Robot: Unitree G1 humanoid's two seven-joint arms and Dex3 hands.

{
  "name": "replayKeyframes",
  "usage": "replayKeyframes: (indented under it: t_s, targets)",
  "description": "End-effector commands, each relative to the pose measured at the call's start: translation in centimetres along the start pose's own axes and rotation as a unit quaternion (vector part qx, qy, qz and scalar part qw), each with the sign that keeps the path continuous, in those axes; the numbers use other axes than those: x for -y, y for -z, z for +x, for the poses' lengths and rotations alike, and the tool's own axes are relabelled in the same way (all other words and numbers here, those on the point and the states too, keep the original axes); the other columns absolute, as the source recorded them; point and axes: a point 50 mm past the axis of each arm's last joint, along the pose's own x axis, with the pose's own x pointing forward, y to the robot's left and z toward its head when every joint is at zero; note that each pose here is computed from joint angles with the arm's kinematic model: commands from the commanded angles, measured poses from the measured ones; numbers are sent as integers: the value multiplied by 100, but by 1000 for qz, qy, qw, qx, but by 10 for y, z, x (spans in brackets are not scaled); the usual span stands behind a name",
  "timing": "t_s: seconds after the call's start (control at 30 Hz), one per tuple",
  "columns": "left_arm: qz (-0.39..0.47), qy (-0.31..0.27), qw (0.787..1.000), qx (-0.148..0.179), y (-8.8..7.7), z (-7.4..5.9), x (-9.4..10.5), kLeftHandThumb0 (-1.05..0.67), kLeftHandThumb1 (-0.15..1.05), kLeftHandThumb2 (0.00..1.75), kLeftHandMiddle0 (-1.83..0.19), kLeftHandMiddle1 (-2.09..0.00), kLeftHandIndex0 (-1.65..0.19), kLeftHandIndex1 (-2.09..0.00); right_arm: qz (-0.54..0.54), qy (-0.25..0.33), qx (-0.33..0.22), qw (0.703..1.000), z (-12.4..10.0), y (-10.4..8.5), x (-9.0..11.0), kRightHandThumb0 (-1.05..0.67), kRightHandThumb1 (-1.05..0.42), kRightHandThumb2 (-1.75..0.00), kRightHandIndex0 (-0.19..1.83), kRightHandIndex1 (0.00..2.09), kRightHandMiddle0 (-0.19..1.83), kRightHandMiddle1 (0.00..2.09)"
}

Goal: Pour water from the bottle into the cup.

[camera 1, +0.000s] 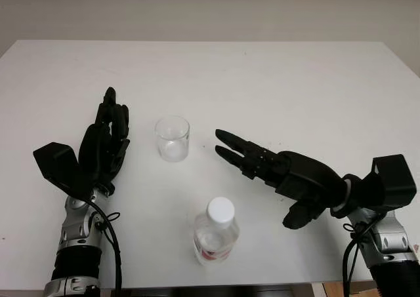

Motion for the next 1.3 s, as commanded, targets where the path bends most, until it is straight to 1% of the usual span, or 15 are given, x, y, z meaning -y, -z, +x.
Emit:
replayKeyframes:
  t_s: [0.0, 0.13, 0.27, 0.5, 0.67, 0.93, 1.13, 1.27]
  targets:
    - [1, 7, 1000, 16, -7, 6, 3, -67, 105, 59, 10, -5, 12, -6, -10, -9, 9, 1000, 5, -4, 2, -105, -94, -6, -19, 0, -19, 0]
    - [1, 7, 1000, 16, -8, 9, 4, -67, 105, 59, 10, -5, 12, -6, -8, -28, 20, 999, 11, -5, 4, -104, -94, -6, -19, 0, -19, 0]
    - [2, 8, 1000, 19, -9, 11, 4, -68, 105, 59, 10, -6, 12, -6, -18, -47, 30, 998, 16, -6, 4, -105, -97, -6, -19, 0, -19, 0]
    - [6, 5, 1000, 21, -11, 13, 4, -67, 105, 59, 9, -6, 10, -6, -20, -85, 21, 996, 19, -4, 6, -105, -97, -6, -19, 0, -19, 0]
    - [3, 5, 1000, 22, -11, 15, 5, -67, 105, 60, 9, -5, 11, -6, -10, -89, 12, 996, 19, -2, 8, -105, -94, -4, -19, 0, -19, 0]
    - [-2, 3, 1000, 26, -11, 14, 6, -66, 105, 61, 9, -6, 10, -6, 3, -100, 2, 995, 21, 1, 7, -104, -92, -5, -19, 0, -19, 0]
    - [-3, 1, 1000, 28, -12, 15, 5, -67, 105, 59, 9, -5, 10, -6, 13, -112, -2, 994, 28, 3, 9, -104, -92, -5, -19, 0, -19, 0]
    - [-1, 0, 1000, 26, -12, 18, 6, -68, 105, 58, 8, -6, 9, -6, 28, -122, 5, 992, 33, 4, 12, -99, -88, -4, -19, 0, -19, 0]
